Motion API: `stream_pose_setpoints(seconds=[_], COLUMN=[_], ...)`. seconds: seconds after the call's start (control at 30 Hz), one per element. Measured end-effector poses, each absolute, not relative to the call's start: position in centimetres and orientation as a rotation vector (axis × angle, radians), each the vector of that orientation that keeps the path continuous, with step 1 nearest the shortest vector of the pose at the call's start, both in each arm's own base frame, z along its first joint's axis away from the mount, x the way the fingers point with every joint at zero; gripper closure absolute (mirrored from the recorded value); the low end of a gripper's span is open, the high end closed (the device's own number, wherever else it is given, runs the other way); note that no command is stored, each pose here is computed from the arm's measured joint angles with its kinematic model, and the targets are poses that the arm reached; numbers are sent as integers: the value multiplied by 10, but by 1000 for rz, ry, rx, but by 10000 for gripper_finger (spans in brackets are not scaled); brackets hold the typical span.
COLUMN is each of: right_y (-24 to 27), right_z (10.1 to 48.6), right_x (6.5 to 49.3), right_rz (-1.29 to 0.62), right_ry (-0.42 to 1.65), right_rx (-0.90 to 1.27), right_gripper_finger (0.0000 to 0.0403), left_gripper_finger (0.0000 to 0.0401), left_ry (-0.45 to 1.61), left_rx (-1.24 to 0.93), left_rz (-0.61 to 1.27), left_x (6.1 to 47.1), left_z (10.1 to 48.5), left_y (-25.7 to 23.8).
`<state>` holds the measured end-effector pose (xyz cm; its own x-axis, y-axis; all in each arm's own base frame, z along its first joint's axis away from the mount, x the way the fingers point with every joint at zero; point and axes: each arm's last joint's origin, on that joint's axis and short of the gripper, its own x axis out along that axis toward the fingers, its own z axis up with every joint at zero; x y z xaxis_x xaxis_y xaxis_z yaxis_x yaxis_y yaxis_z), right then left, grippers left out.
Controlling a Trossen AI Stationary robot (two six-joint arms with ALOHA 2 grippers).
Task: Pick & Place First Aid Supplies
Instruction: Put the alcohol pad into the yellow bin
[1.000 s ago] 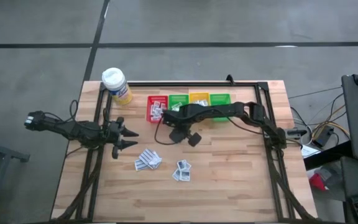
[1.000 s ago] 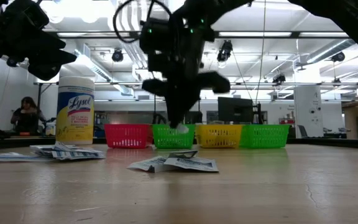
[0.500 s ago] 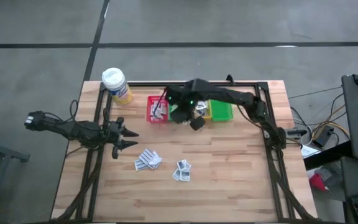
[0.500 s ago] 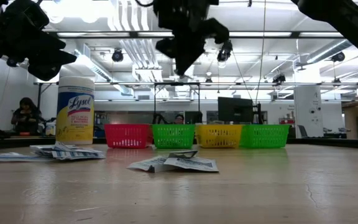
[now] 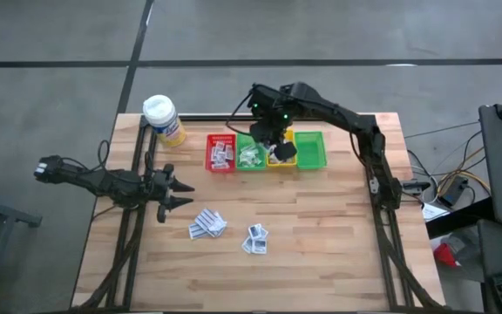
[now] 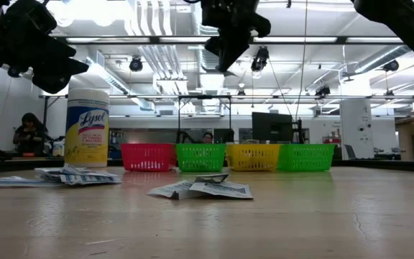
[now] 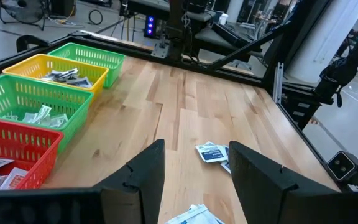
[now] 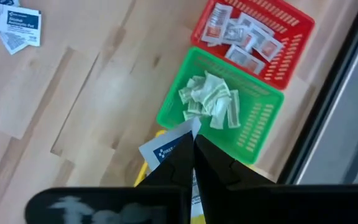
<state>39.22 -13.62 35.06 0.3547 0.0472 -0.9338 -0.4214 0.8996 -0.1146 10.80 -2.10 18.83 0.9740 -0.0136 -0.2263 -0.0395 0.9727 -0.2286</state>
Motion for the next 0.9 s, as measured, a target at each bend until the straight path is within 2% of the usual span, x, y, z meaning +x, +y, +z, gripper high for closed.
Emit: stream_pose_setpoints(seconds=[0.33, 0.6, 0.9], right_y=[-171, -203, -209], right_z=[336, 284, 227], right_x=[379, 368, 370], right_rz=[213, 176, 166], right_ry=[1244, 1354, 1361], right_rx=[-224, -91, -76], right_gripper_finger=[394, 394, 394], left_gripper_finger=[229, 229, 229], left_ry=[229, 229, 230], left_rx=[-251, -251, -250], left_rz=[15, 15, 15], left_x=[108, 108, 108], left_z=[188, 188, 188], left_y=[-21, -21, -21])
